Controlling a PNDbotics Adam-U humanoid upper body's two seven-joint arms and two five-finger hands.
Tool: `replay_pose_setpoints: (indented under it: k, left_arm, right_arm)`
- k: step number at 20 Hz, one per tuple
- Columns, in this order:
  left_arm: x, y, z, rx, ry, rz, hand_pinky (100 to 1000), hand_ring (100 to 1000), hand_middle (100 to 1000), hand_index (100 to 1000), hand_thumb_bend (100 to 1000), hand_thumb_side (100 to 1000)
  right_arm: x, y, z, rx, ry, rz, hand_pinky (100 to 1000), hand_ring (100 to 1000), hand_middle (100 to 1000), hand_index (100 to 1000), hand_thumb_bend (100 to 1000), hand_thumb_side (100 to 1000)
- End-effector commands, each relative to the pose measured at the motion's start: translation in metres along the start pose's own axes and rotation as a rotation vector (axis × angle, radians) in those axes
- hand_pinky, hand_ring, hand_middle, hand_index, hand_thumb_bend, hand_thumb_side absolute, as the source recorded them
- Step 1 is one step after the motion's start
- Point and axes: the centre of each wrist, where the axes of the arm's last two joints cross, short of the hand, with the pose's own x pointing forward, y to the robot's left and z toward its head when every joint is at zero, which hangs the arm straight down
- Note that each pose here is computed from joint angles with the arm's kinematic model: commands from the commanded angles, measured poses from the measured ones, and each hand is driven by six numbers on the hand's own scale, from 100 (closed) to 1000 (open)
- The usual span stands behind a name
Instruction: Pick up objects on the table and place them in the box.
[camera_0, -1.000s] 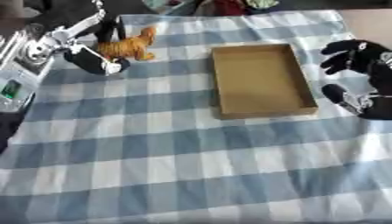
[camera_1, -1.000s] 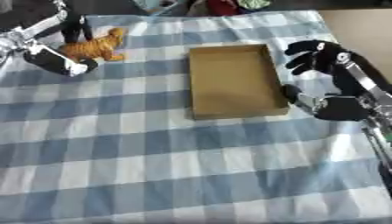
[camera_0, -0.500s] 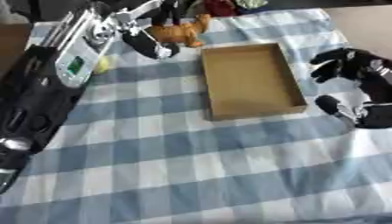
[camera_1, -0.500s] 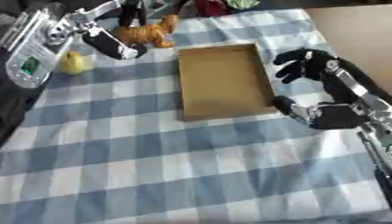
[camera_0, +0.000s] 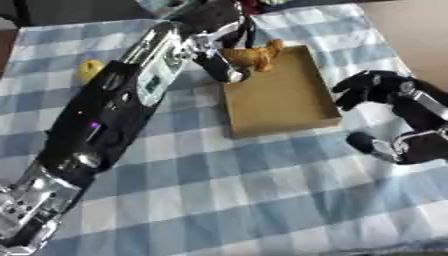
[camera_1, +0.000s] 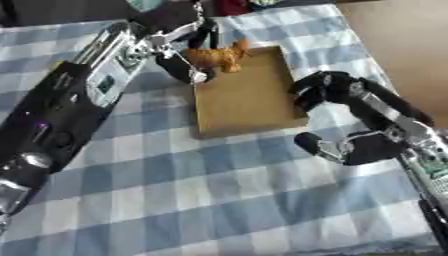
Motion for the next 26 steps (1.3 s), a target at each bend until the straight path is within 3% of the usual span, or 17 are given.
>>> replay_pose_setpoints:
  k: [1,13,18,22,26]
  left_arm:
    - [0.011,0.007,-0.008,0.020,-0.038,-0.014,549,414,276,461,115,100]
    - [0.034,-0.012,-0.011,-0.075,-0.127,0.056,546,418,287,474,138,100]
    - [0.034,-0.014,-0.007,-0.126,-0.135,0.049,577,475,418,654,321,105]
    - [0.026,-0.010,-0.002,-0.118,-0.108,0.048,606,545,518,720,508,241]
    - [0.015,0.007,0.007,-0.053,-0.064,0.049,618,566,552,742,572,298]
  right_arm:
    - [0.005,-0.006,-0.004,0.012,-0.019,0.013,668,711,757,846,432,424]
    - [0.003,-0.006,-0.002,0.004,-0.014,0.009,668,710,756,847,430,426]
    - [0.002,-0.006,0.000,-0.005,-0.008,0.007,667,710,756,847,430,428]
    - [0.001,-0.006,0.002,-0.015,-0.001,0.006,667,710,756,847,430,427]
    - [0.000,-0.006,0.005,-0.023,0.007,0.004,668,710,756,848,431,427]
